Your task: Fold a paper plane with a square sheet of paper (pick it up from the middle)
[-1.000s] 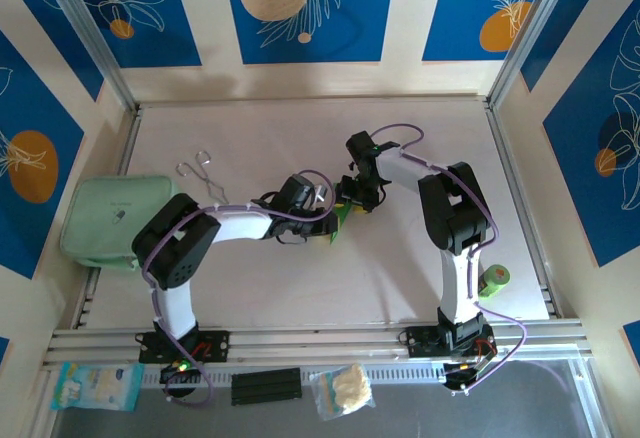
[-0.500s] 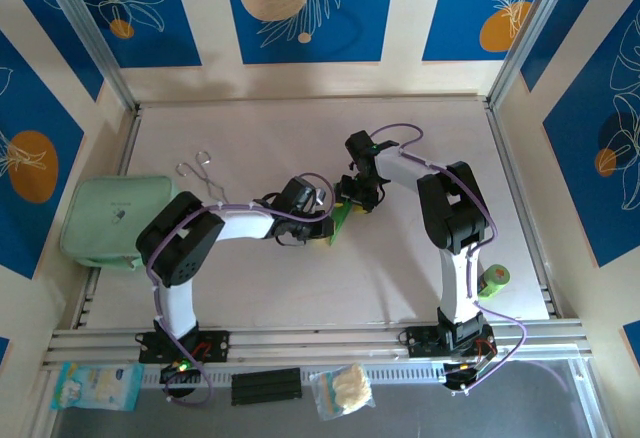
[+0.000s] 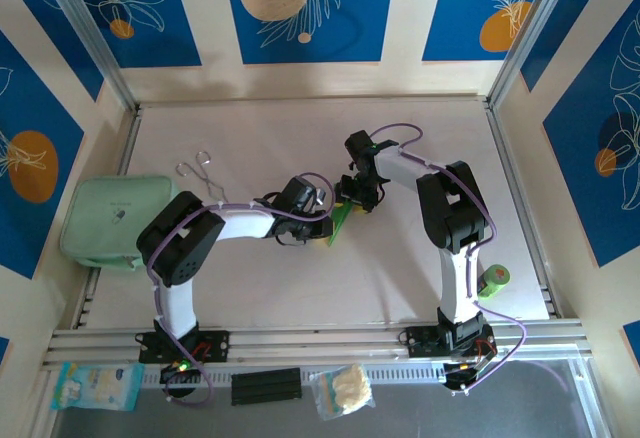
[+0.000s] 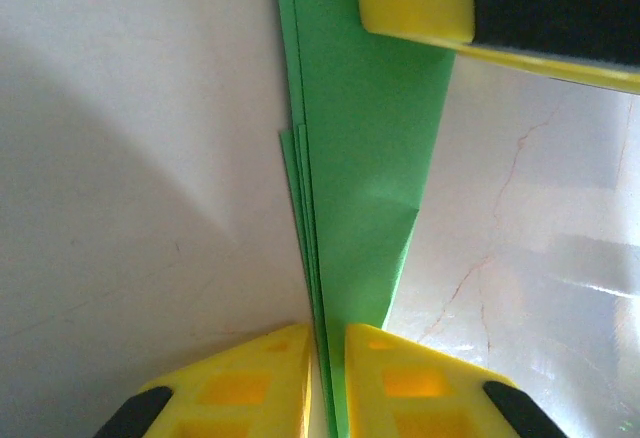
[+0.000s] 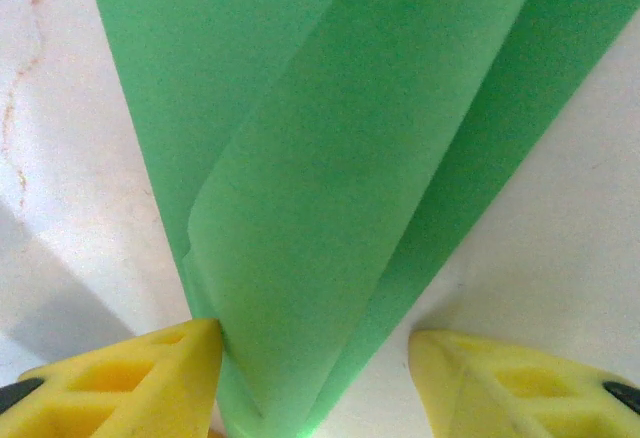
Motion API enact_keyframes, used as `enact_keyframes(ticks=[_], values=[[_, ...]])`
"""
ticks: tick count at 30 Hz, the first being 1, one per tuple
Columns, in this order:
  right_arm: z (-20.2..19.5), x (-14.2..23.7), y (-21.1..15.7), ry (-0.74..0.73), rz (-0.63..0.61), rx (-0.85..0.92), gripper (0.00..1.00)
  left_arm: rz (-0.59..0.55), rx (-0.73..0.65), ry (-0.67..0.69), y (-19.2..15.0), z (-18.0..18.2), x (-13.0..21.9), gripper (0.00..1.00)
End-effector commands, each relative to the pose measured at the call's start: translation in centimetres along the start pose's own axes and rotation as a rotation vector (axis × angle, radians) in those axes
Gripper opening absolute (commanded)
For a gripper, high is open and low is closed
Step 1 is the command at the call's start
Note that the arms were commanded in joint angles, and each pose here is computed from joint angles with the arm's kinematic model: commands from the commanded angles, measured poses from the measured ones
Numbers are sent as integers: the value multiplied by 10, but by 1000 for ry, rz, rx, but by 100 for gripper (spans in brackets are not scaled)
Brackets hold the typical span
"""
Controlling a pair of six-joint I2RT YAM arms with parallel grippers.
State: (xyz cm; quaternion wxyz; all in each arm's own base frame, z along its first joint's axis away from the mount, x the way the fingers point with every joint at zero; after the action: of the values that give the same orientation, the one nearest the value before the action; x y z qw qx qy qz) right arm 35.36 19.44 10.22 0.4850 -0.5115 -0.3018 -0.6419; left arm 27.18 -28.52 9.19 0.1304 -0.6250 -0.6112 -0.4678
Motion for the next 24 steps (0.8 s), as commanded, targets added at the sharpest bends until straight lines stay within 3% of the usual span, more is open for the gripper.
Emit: enact_keyframes(ticks=[1, 8, 12, 24], values=[[-21, -61, -17, -112, 128, -19, 56, 13, -21, 24, 1, -3, 1, 19], [-25, -69, -18, -134, 144, -28, 56, -94, -28, 33, 15, -16, 29, 21], [-25, -70, -18, -134, 151, -31, 57, -143, -29, -44, 16, -22, 31, 19], [-27, -73, -16, -123, 167, -41, 57, -102, 11, -165, 15, -18, 8, 10]])
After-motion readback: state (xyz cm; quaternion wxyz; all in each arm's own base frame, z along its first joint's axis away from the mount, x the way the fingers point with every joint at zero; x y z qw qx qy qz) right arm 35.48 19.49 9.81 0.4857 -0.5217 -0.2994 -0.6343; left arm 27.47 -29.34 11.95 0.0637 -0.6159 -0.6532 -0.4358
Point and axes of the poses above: each hand's point on the last joint's axis, 136 mm out from that joint toward the fingers, its own x axis back along the fingers, its own z axis along the line the jaws close on, y = z × x, the point moved 9 cm from there along x, back along the fingers, and after that the axes turned 14 degrees about -x, right-handed, at the moved point
